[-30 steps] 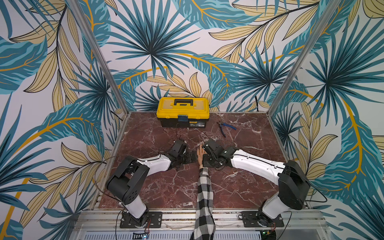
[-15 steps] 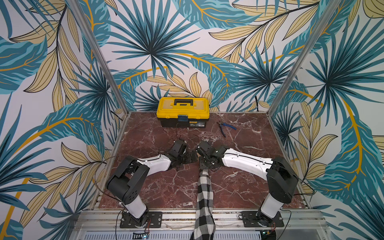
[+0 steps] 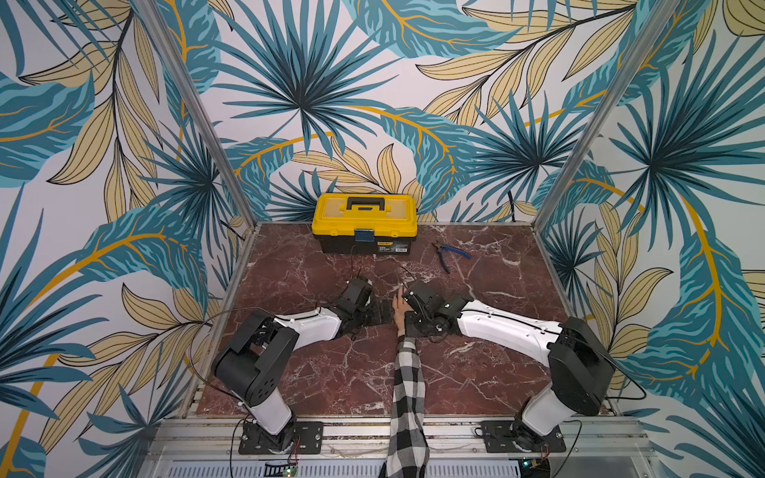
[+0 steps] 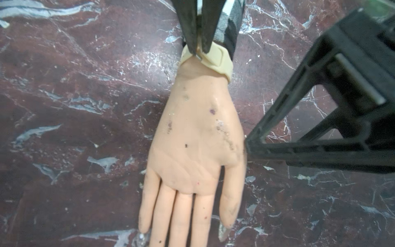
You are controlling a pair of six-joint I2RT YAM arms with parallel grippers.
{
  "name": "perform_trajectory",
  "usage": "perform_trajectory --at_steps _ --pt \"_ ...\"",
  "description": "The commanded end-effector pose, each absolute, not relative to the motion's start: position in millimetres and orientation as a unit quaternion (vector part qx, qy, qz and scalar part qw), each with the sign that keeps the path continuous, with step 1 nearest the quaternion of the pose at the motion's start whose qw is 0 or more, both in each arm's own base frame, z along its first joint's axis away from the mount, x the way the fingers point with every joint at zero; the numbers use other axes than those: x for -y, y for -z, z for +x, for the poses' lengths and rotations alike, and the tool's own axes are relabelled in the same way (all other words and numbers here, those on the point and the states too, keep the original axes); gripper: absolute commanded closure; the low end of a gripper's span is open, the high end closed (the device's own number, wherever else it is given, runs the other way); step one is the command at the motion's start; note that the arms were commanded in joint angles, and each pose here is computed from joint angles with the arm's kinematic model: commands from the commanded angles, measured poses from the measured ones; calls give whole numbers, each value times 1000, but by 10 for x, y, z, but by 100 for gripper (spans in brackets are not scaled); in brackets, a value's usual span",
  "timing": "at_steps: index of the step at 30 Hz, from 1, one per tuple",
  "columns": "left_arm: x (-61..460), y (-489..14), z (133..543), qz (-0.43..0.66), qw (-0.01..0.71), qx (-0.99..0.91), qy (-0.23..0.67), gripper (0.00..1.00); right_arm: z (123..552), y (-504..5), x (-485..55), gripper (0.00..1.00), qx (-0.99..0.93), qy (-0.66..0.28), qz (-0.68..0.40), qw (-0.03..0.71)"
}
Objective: Take off the watch
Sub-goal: Untie the watch from the hand.
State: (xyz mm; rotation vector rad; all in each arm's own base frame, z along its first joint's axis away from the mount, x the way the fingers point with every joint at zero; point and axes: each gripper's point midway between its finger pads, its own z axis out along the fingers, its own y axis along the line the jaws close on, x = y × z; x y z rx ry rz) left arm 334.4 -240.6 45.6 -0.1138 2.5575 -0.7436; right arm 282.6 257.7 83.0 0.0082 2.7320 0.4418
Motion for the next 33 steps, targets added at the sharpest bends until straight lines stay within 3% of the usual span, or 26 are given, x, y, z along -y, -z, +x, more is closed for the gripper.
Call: perform_trajectory --at_steps 1,6,12,13,19,25,33 --pt "2191 92 2959 -57 143 -965 212 1 2940 -1089 -2860 99 -928 -308 21 209" --pt "2179 109 2944 -57 142 -966 209 1 2966 -1346 -2979 99 -861 -457 45 217" --pt "2183 102 2949 -56 145 -966 208 1 2911 -1242 -2868 97 -873 -439 62 204" --pt "2186 98 2954 -56 146 -966 208 1 2894 -1210 -2805 94 -879 -425 68 206" --pt "2213 56 2982 -53 150 -964 213 1 2773 -1122 -2482 59 -918 -332 63 209" --pt "2221 -79 3077 -56 164 -958 226 0 2607 -1076 -2181 47 -966 -175 14 191" --pt "2035 -307 3258 -86 186 -947 249 0 2626 -1193 -2470 37 -977 -47 -77 195"
